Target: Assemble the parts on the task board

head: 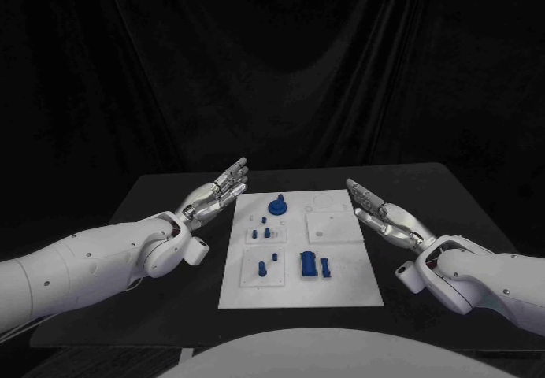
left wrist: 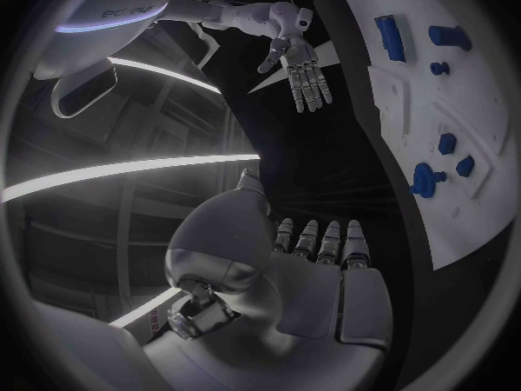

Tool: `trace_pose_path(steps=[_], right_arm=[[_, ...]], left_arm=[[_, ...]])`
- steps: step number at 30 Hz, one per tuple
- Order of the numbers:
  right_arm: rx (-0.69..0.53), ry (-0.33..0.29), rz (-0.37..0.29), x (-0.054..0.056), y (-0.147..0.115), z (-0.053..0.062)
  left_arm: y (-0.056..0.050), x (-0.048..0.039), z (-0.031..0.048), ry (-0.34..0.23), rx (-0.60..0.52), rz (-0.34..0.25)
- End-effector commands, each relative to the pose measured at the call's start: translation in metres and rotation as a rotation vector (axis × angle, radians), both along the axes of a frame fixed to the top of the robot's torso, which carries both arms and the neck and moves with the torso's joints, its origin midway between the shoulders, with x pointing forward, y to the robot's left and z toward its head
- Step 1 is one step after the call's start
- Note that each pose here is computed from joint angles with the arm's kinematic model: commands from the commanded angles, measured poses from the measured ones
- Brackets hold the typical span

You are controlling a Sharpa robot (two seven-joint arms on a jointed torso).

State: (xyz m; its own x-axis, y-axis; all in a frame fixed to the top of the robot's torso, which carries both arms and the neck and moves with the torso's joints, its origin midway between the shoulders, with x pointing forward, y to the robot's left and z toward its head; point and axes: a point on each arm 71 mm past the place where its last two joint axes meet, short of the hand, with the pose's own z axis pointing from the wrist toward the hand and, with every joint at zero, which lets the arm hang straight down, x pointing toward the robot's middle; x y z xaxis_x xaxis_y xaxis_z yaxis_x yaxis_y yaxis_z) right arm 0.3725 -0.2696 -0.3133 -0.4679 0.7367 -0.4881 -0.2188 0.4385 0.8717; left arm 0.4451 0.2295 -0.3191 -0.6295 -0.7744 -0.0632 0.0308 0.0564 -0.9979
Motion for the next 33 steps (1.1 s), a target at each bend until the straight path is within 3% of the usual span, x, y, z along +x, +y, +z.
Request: trace_pose_path(steps=[1,6,12,19,25,33], right_arm=[[0.022,-0.003,-0.027,0.005,0.003,0.004],[0.085,-0.011,-0.096,0.019,0.013,0.015],[0.221,-0.007,-0.238,0.046,0.033,0.039],[0.399,0.041,-0.413,0.074,0.059,0.069],[0.488,0.085,-0.496,0.086,0.072,0.084],[0.518,0.104,-0.523,0.089,0.077,0.089]], left_arm=[[-0.003,0.0022,0.0049,-0.012,-0.007,0.029],[-0.008,0.0064,0.0151,-0.029,-0.017,0.103],[-0.019,0.0133,0.0373,-0.046,-0.036,0.262],[-0.029,0.0178,0.0676,-0.033,-0.059,0.477],[-0.035,0.0177,0.0858,-0.004,-0.070,0.603],[-0.037,0.0167,0.0949,0.015,-0.074,0.664]])
